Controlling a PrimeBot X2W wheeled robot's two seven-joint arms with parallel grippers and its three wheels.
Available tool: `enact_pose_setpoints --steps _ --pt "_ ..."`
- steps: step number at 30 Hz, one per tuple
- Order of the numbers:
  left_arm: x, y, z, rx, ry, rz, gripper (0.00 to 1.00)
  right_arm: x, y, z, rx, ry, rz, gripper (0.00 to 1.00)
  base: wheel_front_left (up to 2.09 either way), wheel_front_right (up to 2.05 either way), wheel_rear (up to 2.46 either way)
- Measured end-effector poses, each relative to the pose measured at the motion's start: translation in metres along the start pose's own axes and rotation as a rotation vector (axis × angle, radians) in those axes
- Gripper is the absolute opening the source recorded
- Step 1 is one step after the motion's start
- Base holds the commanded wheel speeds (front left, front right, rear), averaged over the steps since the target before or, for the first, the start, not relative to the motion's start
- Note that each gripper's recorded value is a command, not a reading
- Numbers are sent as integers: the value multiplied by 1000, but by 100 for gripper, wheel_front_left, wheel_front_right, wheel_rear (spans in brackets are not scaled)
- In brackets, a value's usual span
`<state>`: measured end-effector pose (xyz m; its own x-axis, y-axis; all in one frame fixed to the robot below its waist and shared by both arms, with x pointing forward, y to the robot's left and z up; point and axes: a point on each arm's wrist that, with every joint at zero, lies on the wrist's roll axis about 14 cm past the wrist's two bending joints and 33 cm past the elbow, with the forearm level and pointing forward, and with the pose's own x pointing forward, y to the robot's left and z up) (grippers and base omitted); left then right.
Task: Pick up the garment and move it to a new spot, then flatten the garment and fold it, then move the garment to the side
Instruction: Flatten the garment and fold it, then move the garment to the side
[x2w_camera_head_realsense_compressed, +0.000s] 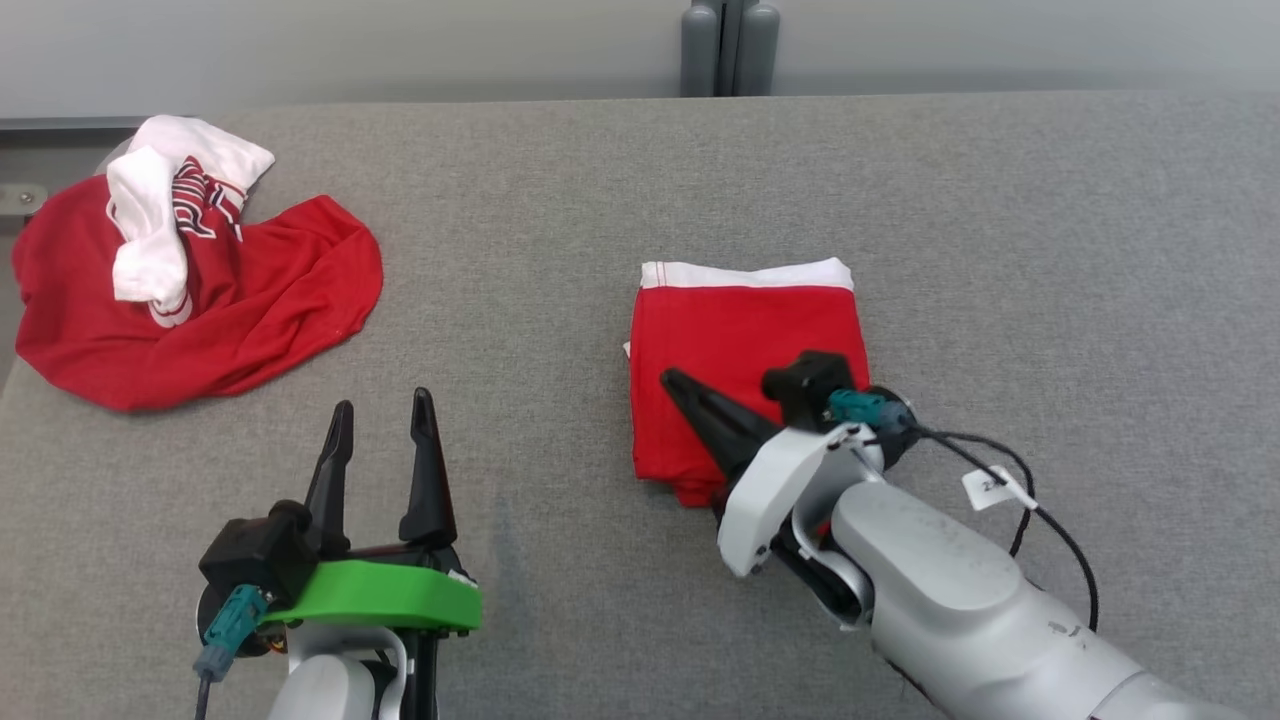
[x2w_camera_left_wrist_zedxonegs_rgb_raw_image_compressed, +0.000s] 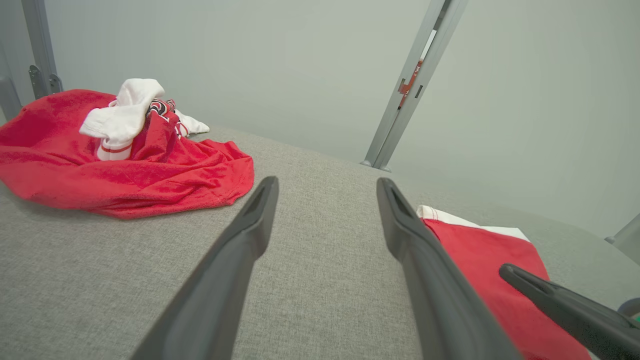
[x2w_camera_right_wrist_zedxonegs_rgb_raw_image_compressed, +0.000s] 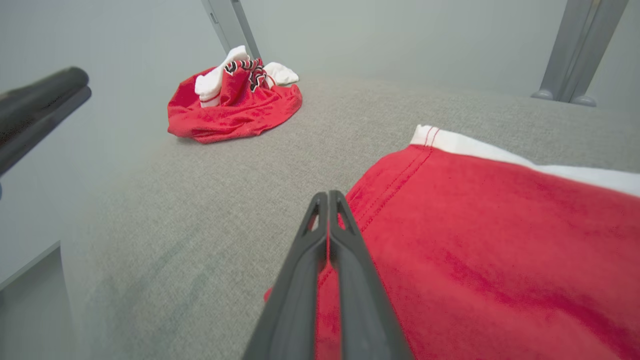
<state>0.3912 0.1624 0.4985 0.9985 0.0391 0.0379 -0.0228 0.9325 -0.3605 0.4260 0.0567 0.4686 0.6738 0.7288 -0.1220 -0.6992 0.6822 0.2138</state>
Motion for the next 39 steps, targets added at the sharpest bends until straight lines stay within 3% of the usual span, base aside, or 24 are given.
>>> enact_pose_setpoints --steps 1,2,13,20,39 --pt "1 -2 1 3 -5 -6 100 -1 -6 11 3 -34 -19 92 0 0 0" --pt "4 -3 3 8 -11 -12 100 -4 -14 21 0 -70 -44 100 0 0 0" --pt "15 -21 12 37 -45 -68 100 -85 -96 47 25 -256 -400 100 0 0 0" --pt "4 -15 0 40 -5 -56 100 -133 -116 44 28 -307 -551 100 0 0 0" --pt "-15 -9 -16 80 47 -51 100 -160 -107 47 -16 -337 -596 100 0 0 0"
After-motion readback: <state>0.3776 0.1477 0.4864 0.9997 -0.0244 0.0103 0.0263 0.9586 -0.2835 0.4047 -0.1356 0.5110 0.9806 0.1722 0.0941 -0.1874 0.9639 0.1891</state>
